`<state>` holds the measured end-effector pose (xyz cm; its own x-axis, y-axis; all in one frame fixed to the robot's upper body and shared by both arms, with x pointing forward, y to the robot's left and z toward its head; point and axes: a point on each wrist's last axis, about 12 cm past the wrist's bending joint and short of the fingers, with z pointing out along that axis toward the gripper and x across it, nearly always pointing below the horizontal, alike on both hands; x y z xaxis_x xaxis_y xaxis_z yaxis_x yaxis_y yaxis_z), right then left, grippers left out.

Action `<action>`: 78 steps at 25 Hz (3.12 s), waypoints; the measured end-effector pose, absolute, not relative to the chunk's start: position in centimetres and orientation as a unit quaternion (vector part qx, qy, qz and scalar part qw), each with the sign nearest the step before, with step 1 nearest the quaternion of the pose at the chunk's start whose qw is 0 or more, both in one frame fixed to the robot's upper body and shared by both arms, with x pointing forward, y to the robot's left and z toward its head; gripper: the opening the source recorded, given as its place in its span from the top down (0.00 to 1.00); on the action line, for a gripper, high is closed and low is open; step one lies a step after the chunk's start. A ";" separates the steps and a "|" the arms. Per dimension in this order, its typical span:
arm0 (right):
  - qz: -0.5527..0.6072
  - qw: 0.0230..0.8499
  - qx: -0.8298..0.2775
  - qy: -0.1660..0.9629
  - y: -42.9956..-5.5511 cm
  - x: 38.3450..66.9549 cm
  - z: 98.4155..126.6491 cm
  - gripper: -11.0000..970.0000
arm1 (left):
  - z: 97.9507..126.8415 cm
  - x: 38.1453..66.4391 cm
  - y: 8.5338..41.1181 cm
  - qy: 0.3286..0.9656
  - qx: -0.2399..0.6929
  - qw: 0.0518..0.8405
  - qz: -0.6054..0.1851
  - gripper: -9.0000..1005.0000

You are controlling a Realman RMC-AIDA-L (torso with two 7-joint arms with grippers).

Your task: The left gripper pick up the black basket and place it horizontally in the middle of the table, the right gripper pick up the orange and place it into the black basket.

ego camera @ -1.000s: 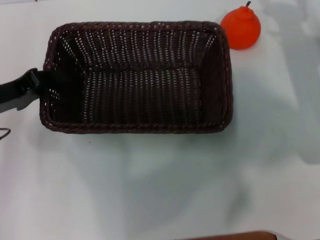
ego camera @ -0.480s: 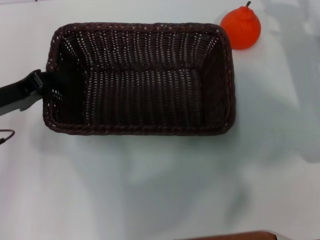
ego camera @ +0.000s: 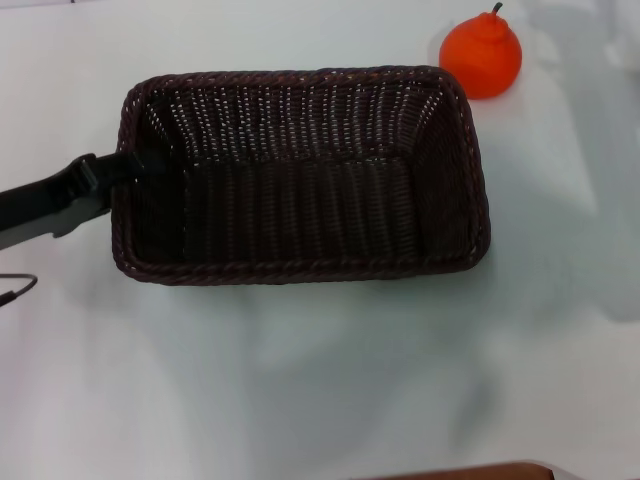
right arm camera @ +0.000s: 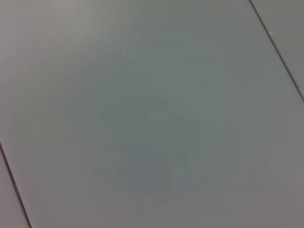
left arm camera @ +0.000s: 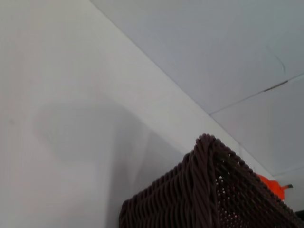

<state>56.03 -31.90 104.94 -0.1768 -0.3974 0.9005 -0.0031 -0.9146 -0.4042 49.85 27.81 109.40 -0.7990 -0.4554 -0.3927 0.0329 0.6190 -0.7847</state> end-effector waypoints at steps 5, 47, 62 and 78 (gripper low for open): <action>-0.747 0.131 -0.632 0.161 -31.9 56.1 104.8 0.03 | 109.4 49.4 28.0 0.851 -0.123 0.284 -0.423 0.51; -0.386 0.182 -0.874 -0.234 -31.6 64.2 115.7 0.03 | 106.2 49.7 30.4 0.594 0.068 0.755 -0.269 0.43; -0.387 0.133 -0.879 -0.244 -27.7 65.0 110.3 0.08 | 105.6 49.3 30.0 0.600 0.052 0.748 -0.279 0.43; -0.398 0.128 -0.875 -0.243 -26.9 64.9 109.5 0.67 | 105.2 49.3 29.9 0.605 0.038 0.742 -0.285 0.43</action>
